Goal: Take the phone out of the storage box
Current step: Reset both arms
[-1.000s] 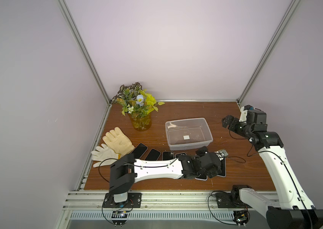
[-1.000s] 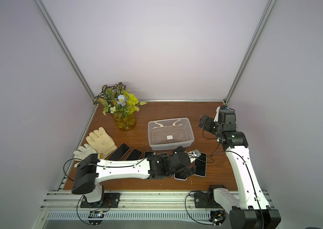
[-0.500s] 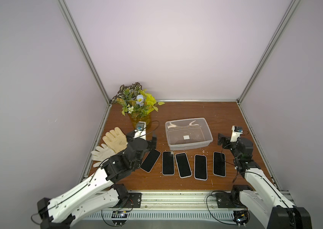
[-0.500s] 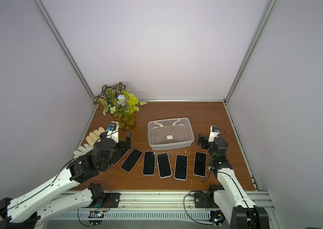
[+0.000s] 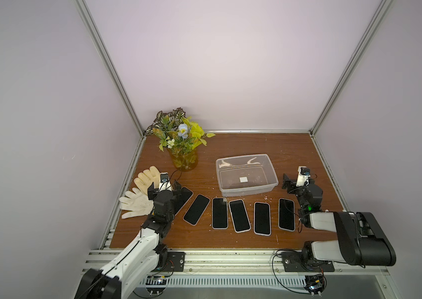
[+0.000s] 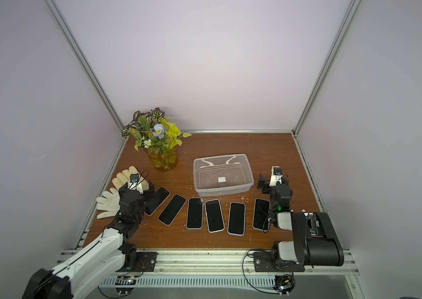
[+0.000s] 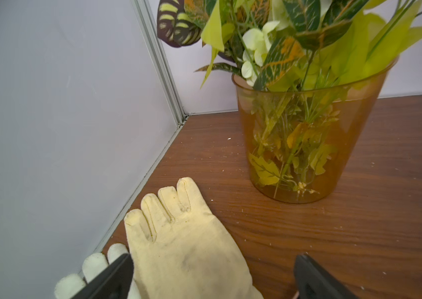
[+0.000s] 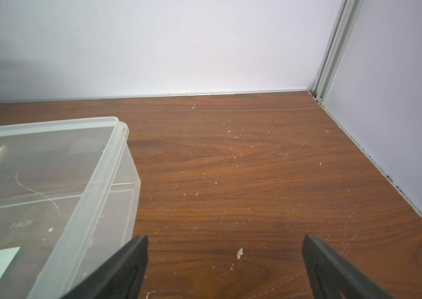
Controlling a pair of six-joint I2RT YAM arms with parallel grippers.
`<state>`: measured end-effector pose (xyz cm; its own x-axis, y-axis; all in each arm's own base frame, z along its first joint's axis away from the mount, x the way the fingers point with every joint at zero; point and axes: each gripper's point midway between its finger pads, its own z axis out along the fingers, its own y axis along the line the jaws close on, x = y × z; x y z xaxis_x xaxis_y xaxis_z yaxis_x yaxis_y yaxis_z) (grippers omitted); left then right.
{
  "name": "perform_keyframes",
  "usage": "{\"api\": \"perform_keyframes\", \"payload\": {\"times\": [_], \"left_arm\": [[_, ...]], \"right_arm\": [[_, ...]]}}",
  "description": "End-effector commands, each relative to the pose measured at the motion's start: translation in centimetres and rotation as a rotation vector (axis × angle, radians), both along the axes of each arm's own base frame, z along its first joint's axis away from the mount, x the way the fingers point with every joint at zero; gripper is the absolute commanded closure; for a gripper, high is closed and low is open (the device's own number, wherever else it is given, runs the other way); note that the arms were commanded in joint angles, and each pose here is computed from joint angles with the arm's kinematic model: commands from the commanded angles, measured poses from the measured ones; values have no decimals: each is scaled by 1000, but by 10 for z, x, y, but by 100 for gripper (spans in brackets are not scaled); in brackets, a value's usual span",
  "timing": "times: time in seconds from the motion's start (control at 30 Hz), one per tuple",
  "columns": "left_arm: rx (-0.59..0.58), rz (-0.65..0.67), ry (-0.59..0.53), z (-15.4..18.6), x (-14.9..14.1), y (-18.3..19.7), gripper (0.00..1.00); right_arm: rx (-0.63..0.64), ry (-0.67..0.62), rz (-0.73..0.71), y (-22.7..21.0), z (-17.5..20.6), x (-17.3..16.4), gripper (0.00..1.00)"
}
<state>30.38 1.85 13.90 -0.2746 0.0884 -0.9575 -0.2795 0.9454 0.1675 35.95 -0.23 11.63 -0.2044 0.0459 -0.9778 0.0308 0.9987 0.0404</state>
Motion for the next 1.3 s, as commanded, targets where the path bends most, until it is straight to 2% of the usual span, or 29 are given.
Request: {"api": "perform_keyframes", "payload": {"times": [0.0,0.2,0.33,0.43,0.47,1.27], "left_arm": [[-69,-40,-237,41,23,4,1],[0,-129,-177,16,58,-9,1],[-4,-109,-194,2,57,-5,1],[-51,-88,-154,-12,59,5,1],[-47,-91,-183,-9,60,5,1],[-58,-100,-170,-12,61,5,1]], "right_arm": [[-15,-105,-31,-6,22,6,1],[-15,-108,-6,-2,13,12,1],[-21,-109,7,0,12,11,1],[-22,-104,7,0,10,11,1],[-24,-104,8,0,11,12,1],[-43,-96,7,3,10,14,1]]}}
